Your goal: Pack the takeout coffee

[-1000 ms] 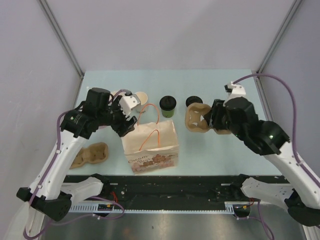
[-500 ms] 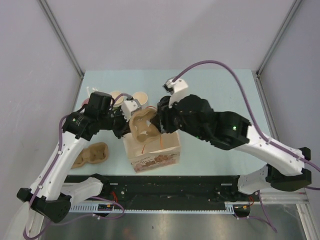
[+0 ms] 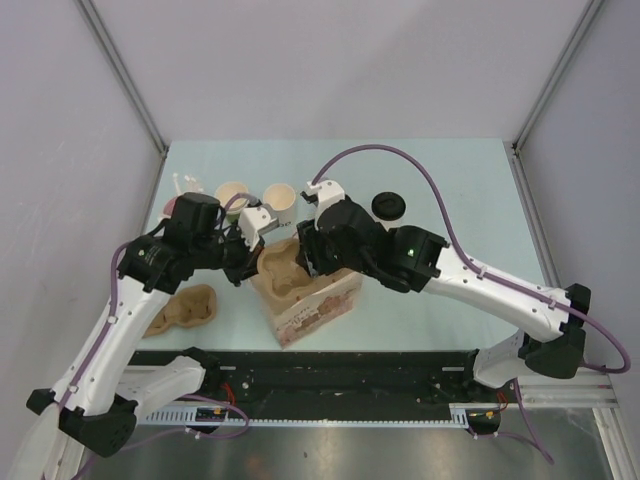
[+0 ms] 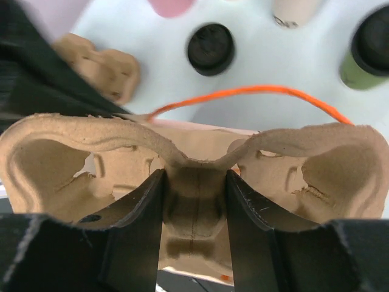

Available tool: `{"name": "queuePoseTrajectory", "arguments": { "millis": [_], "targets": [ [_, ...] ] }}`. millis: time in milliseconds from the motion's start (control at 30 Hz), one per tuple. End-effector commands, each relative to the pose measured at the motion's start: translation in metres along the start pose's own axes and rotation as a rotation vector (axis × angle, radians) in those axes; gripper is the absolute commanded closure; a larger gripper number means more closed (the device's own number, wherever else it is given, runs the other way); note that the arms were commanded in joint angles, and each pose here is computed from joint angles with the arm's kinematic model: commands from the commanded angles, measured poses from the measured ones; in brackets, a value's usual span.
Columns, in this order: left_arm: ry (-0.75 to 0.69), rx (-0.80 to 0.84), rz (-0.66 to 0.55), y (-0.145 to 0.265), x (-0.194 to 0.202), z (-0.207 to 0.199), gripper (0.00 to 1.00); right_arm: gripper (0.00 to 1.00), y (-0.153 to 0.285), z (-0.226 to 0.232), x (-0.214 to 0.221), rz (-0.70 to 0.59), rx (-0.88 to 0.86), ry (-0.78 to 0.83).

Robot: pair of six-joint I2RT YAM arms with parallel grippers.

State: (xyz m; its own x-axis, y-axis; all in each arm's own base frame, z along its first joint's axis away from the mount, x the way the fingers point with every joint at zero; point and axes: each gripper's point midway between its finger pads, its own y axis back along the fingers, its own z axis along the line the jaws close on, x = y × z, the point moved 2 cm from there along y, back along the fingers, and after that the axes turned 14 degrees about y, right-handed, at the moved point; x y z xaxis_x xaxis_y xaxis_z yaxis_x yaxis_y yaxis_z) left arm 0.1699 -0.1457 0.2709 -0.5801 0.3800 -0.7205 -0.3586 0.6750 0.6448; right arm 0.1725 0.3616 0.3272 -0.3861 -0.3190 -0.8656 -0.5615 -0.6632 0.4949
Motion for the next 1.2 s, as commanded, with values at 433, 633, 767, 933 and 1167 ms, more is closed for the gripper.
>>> {"name": "queuePoseTrajectory", "arguments": {
  "millis": [433,633,767,933,1167],
  "targets": [
    [0.07,0.007,-0.012,-0.008,-0.009,-0.001,1.0,0.77,-0.043,-0.016,0.082,0.357,0.059,0.183],
    [0.088,-0.021,-0.069,-0.002,-0.018,0.0,1.0,0.77,-0.054,-0.016,0.102,0.412,0.102,0.149],
    [0.115,-0.021,-0.061,-0.007,-0.013,0.001,1.0,0.77,-0.062,-0.01,0.11,0.43,0.141,0.158],
    [0.093,0.014,-0.043,-0.014,-0.008,-0.003,1.0,0.76,-0.068,0.012,0.097,0.416,0.068,0.11],
    [-0.011,-0.011,-0.04,-0.013,-0.003,-0.004,1.0,0.78,-0.057,0.012,0.053,0.281,0.03,0.019]
  ]
}}
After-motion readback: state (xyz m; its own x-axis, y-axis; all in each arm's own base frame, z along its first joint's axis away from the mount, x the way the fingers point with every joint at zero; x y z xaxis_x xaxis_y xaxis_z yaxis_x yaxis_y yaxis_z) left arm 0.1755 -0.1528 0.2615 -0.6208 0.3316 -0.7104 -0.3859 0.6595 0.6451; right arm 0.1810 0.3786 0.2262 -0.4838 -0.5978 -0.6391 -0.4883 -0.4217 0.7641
